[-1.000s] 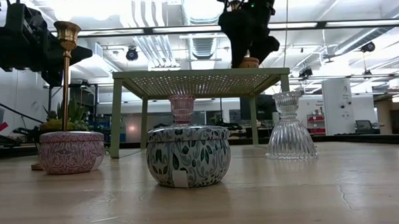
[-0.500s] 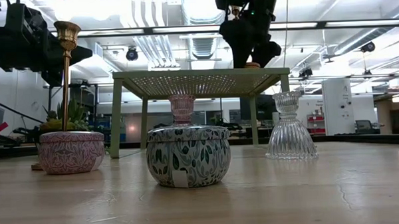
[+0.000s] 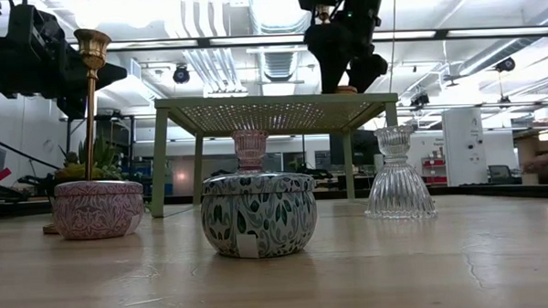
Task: Pick & Place candle stick holders
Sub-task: Put the yellow scented candle on the shelf, then put the glass candle holder on the shelf
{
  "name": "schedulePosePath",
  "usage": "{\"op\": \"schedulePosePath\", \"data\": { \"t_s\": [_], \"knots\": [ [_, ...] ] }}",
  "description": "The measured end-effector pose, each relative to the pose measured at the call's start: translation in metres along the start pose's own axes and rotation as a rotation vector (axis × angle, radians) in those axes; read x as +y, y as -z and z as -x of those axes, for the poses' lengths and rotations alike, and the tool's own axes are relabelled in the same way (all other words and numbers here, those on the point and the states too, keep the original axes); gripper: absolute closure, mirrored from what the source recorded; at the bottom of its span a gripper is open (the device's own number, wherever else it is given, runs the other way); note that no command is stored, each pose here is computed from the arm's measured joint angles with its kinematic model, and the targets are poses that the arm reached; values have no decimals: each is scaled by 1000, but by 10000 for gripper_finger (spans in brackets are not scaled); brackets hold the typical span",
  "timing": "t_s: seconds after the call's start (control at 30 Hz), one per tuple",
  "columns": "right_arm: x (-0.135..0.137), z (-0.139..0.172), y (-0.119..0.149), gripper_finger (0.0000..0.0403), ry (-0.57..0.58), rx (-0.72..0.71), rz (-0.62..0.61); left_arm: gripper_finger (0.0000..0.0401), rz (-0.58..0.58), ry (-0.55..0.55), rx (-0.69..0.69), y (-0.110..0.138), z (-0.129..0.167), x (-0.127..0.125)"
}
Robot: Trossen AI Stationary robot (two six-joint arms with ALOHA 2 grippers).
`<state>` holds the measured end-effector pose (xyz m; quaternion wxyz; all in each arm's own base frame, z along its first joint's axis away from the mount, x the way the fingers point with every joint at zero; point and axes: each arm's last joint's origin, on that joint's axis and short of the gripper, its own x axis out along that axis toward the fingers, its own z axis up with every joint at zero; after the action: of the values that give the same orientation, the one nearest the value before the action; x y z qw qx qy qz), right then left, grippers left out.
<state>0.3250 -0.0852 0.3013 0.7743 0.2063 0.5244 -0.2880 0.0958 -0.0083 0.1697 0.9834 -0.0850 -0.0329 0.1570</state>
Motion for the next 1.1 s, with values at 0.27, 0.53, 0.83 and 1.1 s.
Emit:
{"op": "schedulePosePath", "data": {
  "t_s": [0.27,0.53,0.83,1.1],
  "knots": [
    [-5,33,-1,35,-31,-47,0,398,0,0,0,0,0,0],
    [14,68,20,35,-132,-58,77,398,0,0,0,0,0,0],
    [81,79,79,35,-145,-64,219,398,0,0,0,0,0,0],
    [124,68,150,35,-88,-176,176,398,0,0,0,0,0,0]
  ]
}}
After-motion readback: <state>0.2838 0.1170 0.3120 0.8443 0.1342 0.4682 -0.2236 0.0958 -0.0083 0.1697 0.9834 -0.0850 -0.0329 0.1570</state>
